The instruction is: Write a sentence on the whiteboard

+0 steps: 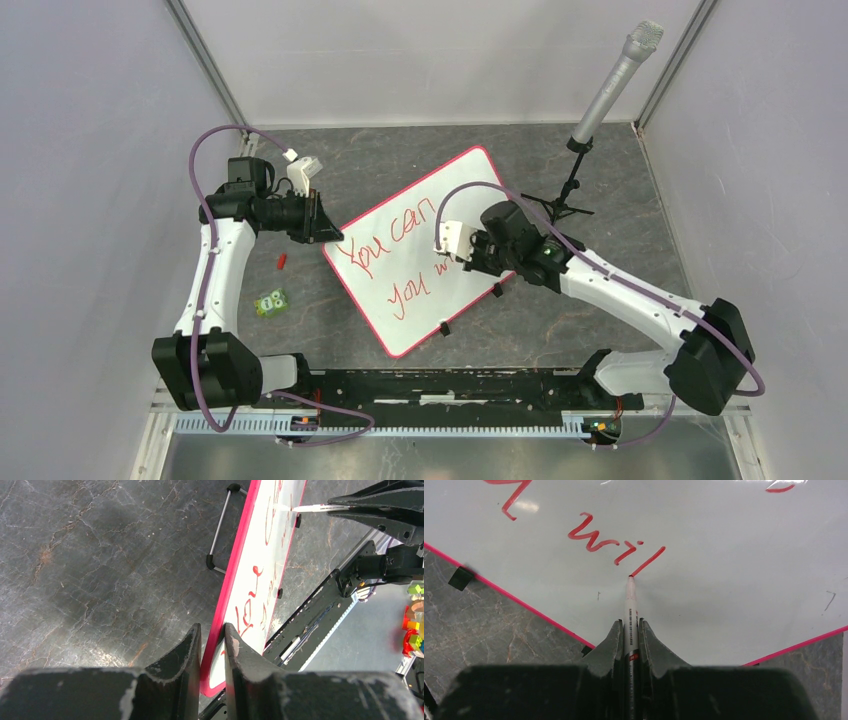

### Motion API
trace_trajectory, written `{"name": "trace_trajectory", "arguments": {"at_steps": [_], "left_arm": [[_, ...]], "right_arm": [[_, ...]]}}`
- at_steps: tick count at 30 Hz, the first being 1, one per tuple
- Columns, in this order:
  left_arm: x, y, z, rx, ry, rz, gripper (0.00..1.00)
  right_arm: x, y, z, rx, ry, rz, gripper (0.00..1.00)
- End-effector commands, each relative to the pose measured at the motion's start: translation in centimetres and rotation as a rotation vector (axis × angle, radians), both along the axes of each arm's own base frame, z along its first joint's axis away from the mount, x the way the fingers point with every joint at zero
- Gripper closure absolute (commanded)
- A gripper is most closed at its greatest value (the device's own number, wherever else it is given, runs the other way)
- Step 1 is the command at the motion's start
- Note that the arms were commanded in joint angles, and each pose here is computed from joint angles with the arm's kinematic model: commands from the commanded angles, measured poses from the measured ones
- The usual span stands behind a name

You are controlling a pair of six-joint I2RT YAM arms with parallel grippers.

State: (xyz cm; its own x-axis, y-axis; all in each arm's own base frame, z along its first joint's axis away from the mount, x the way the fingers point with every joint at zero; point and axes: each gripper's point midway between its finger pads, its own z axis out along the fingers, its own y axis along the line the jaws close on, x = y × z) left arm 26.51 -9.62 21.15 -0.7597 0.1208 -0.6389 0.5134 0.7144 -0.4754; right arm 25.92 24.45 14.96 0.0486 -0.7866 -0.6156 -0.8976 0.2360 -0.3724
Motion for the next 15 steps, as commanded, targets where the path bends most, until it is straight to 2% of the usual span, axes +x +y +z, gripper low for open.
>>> {"name": "trace_trajectory", "arguments": {"at_steps": [1, 15], "left_arm": [[0.1, -0.1, 0.6, 0.028, -0.051, -0.023, 0.83], [0.0, -0.1, 0.9, 0.026, -0.063, -0.022, 0.83]], "right_arm": [[-1.0, -0.9, -1.4, -0.006, 0.03, -0.011, 1.0], [2.5, 0.2, 5.0, 0.021, -0.123, -0.043, 1.0]]}}
